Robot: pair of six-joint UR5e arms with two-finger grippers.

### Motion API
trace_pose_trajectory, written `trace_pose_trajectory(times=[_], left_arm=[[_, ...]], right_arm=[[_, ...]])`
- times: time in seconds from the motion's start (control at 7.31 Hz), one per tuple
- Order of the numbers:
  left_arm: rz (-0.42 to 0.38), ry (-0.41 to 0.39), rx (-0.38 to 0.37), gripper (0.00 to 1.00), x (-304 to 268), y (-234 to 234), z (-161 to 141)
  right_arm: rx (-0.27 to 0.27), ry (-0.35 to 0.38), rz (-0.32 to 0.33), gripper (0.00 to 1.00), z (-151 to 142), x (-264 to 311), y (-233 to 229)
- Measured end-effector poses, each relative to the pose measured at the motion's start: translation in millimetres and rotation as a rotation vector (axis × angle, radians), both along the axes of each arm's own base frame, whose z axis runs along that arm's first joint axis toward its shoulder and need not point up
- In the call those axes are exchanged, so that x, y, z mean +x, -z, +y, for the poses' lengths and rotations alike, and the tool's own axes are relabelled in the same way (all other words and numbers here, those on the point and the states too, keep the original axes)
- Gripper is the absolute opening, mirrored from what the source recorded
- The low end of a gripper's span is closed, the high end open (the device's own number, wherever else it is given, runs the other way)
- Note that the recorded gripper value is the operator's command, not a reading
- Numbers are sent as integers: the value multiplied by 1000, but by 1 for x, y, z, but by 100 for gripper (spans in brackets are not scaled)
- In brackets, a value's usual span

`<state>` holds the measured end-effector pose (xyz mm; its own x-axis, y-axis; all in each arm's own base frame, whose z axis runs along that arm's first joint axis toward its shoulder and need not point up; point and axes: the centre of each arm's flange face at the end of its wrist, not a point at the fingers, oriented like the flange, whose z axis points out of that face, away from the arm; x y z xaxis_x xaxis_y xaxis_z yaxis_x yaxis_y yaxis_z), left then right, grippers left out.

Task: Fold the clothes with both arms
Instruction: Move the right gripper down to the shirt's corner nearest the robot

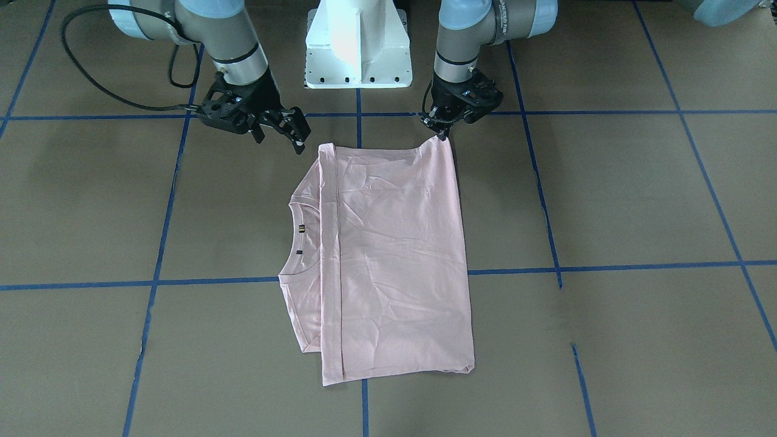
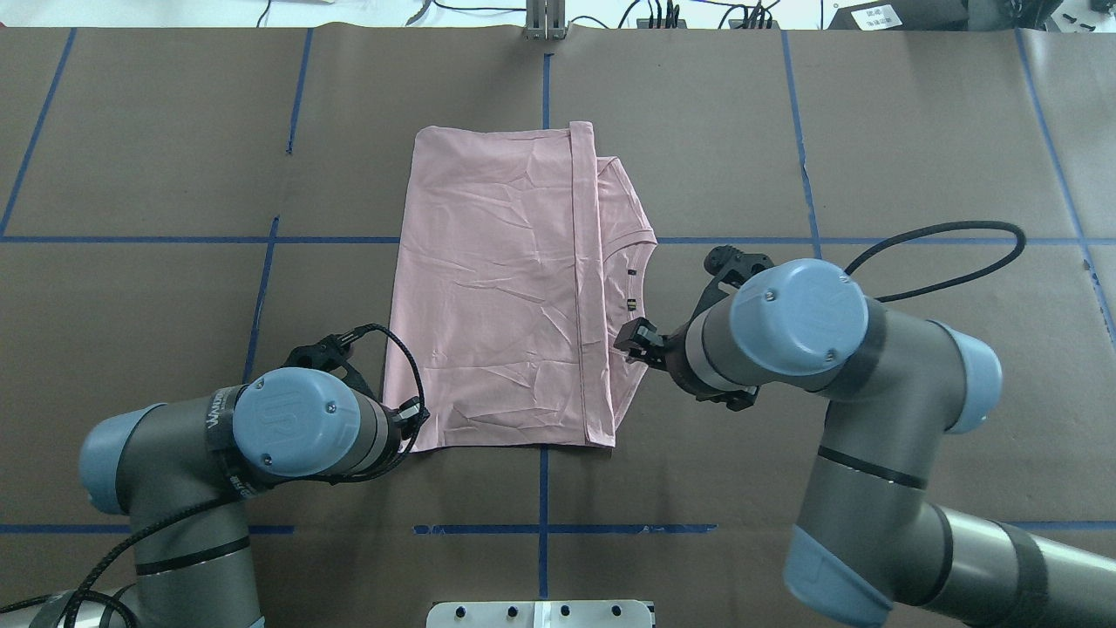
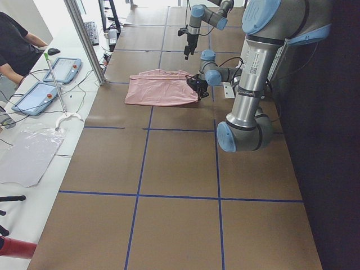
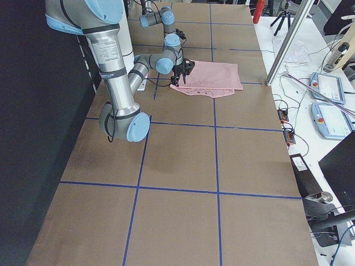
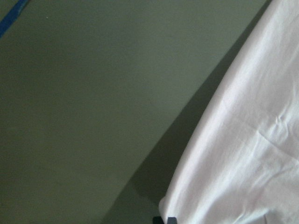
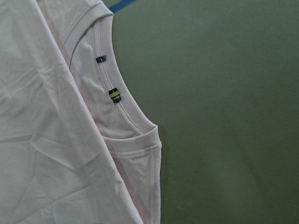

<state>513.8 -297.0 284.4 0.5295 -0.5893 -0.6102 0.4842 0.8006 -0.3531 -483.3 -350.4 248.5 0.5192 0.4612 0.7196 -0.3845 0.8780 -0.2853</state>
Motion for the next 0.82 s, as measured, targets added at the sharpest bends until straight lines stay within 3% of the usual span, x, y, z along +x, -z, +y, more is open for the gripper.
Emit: trace_pose_trajectory(times=[0.27,0.82], left_arm=[[-1,2,2,0,0,0,0],[0,-4,6,0,3,1,3]], right_arm=[[-45,19,37,100,14,-44,3],[-59,48,80,100,22,-101,8]])
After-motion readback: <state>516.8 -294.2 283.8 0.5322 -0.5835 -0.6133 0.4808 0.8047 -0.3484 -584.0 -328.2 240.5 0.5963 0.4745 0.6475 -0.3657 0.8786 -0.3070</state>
